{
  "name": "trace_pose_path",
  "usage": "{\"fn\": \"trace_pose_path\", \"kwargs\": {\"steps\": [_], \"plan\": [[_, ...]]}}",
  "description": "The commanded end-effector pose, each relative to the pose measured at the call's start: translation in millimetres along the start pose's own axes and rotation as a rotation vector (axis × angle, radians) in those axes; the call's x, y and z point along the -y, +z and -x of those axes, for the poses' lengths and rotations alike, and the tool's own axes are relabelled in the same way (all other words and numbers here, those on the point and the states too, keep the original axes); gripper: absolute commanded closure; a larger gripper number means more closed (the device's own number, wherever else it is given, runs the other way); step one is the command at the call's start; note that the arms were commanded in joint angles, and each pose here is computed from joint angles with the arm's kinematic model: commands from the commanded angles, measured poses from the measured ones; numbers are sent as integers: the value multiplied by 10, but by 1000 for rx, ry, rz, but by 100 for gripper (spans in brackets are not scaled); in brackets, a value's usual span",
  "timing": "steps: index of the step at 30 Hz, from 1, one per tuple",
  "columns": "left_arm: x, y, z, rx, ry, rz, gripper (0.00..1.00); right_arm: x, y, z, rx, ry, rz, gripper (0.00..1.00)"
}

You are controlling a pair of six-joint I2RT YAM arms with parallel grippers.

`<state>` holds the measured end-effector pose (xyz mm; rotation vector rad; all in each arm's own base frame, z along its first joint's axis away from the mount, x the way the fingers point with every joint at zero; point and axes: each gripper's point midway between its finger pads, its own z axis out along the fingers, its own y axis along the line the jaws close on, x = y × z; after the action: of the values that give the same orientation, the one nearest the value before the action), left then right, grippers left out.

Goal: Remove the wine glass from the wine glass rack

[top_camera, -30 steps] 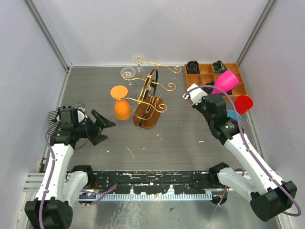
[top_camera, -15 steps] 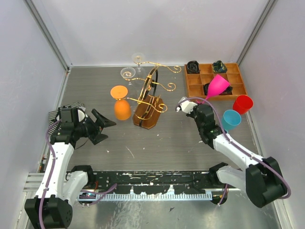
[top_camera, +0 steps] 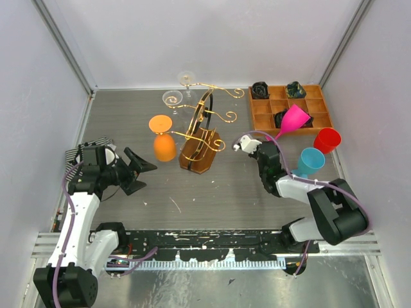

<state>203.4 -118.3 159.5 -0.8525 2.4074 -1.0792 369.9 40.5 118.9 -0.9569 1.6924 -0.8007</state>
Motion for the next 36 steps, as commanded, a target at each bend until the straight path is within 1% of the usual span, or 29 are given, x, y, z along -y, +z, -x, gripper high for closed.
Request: {"fn": "trace_pose_path", "kwargs": {"steps": [1, 6, 16, 26, 36], "plan": [[20, -19, -55, -17, 19, -29, 2, 248, 29, 108, 31, 56, -129, 99], [18, -13, -67, -24, 15, -33, 2, 199, 84, 62, 9, 48, -138, 99], [23, -38, -95, -25, 15, -39, 2, -98, 214, -148, -74, 23, -92, 99], [25, -49, -118, -29, 11, -51, 2, -114, 368, -376, -185, 33, -133, 99], [-12, -1, -105, -41, 8, -47, 2, -198, 499, -486, -247, 20, -137, 99]]}}
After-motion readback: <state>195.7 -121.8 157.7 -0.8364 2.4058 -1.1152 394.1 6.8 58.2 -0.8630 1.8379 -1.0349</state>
